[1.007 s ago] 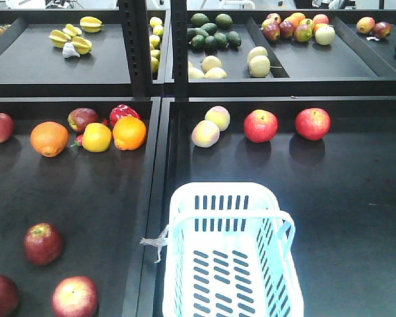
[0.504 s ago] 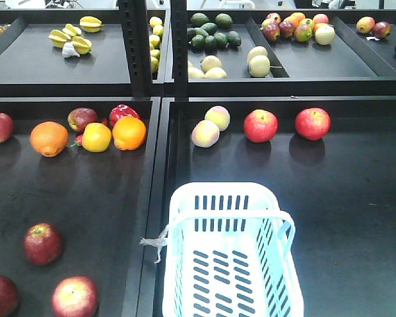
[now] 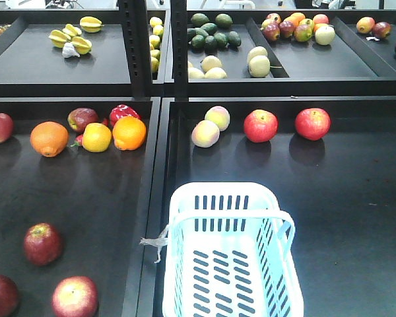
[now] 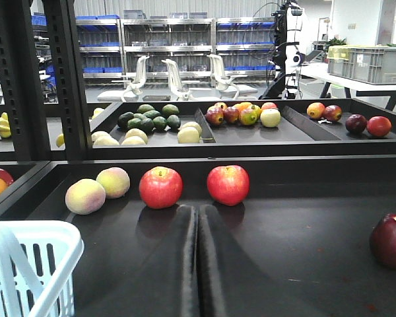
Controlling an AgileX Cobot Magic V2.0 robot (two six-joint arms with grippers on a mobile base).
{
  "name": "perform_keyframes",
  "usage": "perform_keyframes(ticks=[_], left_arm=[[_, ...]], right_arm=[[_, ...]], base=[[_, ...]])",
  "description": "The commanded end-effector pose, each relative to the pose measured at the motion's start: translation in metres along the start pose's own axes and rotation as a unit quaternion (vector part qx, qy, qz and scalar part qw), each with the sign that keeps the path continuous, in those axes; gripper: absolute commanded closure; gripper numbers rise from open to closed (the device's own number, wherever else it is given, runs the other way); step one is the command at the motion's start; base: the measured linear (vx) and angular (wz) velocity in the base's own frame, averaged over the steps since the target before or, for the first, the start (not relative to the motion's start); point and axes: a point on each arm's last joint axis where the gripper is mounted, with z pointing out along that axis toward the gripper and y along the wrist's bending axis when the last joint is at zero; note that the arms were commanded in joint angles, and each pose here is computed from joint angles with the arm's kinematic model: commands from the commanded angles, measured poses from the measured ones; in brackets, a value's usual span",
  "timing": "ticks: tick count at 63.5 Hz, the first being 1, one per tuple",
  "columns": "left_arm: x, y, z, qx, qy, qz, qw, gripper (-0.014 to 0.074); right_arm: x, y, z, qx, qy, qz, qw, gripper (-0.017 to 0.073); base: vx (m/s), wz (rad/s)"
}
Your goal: Pick three apples into basket with both arms
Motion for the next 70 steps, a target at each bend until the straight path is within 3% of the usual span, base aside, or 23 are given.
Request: perform_keyframes(ticks=[1, 12, 26, 33, 49, 56, 65, 70], left_arm=[[-0.025, -0.001, 0.005, 0.007, 0.037, 0.020, 0.999, 0.0600], [-0.032, -0.001, 0.021, 0.008, 0.094, 0.020, 0.995, 0.0600], [-0.032, -0.001, 0.023, 0.008, 0.097, 0.020, 0.995, 0.0561], [-0.031, -0.001, 0.023, 0.008, 0.099, 0.020, 0.995, 0.0457], [-0.030, -0.001, 0.022, 0.009, 0.108, 0.019, 0.994, 0.0008], [-0.032, -0.001, 0.023, 0.008, 0.098, 0.019, 0.995, -0.0124], [-0.038, -0.002, 0.024, 0.010, 0.064, 0.020, 0.998, -0.0129], [-0.043, -0.005, 0.025, 0.030, 0.035, 0.046, 0.998, -0.0118]], right_arm=[[-0.002, 0.000, -0.001, -0.001, -0.035, -0.004, 0.999, 0.0568], [-0.002, 0.000, -0.001, -0.001, -0.035, -0.004, 0.999, 0.0568], [-0.002, 0.000, -0.001, -0.001, -0.035, -0.004, 0.999, 0.0568], [-0.002, 0.000, -0.001, -0.001, -0.035, -0.004, 0.999, 0.0568], [-0.002, 0.000, -0.001, -0.001, -0.035, -0.004, 0.999, 0.0568], [-0.002, 0.000, -0.001, -0.001, -0.035, -0.004, 0.999, 0.0568], [-0.003, 0.000, -0.001, -0.001, -0.035, -0.004, 0.999, 0.0568], [-0.003, 0.000, -0.001, -0.001, -0.035, -0.004, 0.999, 0.0568]], base=[[0.00, 0.00], [0.00, 0.00], [0.00, 0.00], [0.00, 0.00], [0.00, 0.00], [0.00, 0.00], [0.00, 0.00], [0.00, 0.00]])
